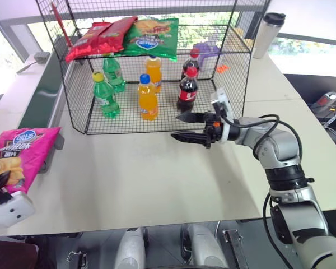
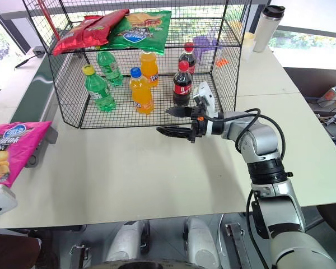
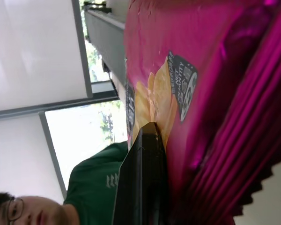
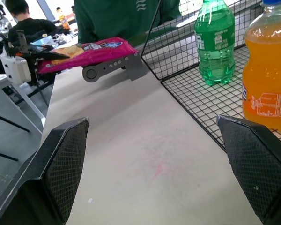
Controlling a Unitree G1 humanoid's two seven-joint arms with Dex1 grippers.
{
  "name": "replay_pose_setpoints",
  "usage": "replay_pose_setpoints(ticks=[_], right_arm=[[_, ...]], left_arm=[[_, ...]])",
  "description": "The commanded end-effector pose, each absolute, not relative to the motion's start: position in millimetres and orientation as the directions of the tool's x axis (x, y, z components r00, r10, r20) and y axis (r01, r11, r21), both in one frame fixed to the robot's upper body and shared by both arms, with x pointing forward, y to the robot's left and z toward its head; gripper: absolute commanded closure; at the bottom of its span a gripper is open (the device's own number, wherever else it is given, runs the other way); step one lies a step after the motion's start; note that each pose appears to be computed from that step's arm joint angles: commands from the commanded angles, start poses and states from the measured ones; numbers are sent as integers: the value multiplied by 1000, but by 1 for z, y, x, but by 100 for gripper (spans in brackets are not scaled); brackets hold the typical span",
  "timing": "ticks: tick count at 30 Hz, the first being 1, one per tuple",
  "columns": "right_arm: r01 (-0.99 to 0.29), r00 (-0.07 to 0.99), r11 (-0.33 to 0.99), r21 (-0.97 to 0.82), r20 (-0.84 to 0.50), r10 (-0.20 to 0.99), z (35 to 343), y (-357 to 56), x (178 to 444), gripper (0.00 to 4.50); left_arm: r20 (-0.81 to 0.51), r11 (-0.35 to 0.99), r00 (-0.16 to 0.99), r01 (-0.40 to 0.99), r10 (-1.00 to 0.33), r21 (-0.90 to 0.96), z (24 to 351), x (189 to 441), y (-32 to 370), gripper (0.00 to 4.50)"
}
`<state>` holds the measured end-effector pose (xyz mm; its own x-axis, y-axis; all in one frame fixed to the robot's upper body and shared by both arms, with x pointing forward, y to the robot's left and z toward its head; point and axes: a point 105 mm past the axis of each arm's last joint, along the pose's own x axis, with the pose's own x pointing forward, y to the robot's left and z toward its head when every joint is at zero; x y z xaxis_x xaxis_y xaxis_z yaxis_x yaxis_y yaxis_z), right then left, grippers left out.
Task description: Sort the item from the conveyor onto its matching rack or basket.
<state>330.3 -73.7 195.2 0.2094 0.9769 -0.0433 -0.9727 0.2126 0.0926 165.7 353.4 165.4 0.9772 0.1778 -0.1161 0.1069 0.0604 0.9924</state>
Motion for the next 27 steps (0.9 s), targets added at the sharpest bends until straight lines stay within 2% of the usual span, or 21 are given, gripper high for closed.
replay_pose_setpoints(ticks=[1,4,6,8,11,13,15,18,21,24,27], right_arm=[[-975,212,213,60,-22,977,203,-75,333,0],[-974,216,217,63,-21,976,203,-76,336,0],[-974,217,217,64,-17,976,204,-75,337,0],[-975,214,215,64,-11,977,205,-73,338,0],[-977,205,205,63,3,979,206,-68,338,0],[-977,205,204,61,15,979,208,-68,336,0],[-977,208,206,61,28,978,211,-67,335,0],[-975,220,217,55,52,974,214,-67,333,0],[-971,241,239,30,118,963,224,-65,331,0],[-966,256,257,24,213,943,245,-68,330,0],[-964,257,266,-9,237,937,259,-73,326,0]], left_arm=[[-19,120,972,-9,236,993,218,156,362,446],[-27,206,964,-30,266,978,263,151,371,446],[-94,369,960,-11,264,929,286,146,377,446],[-160,468,957,29,242,883,300,145,378,446],[-137,591,976,12,167,806,342,151,379,446],[-117,705,993,66,25,706,374,160,365,446],[-130,783,985,169,-113,598,392,164,347,446],[-180,796,927,374,-328,475,398,163,316,446],[-160,734,838,536,-522,417,406,169,285,446],[-161,672,762,634,-627,383,403,179,266,446],[-124,599,676,711,-727,369,404,188,245,446]])
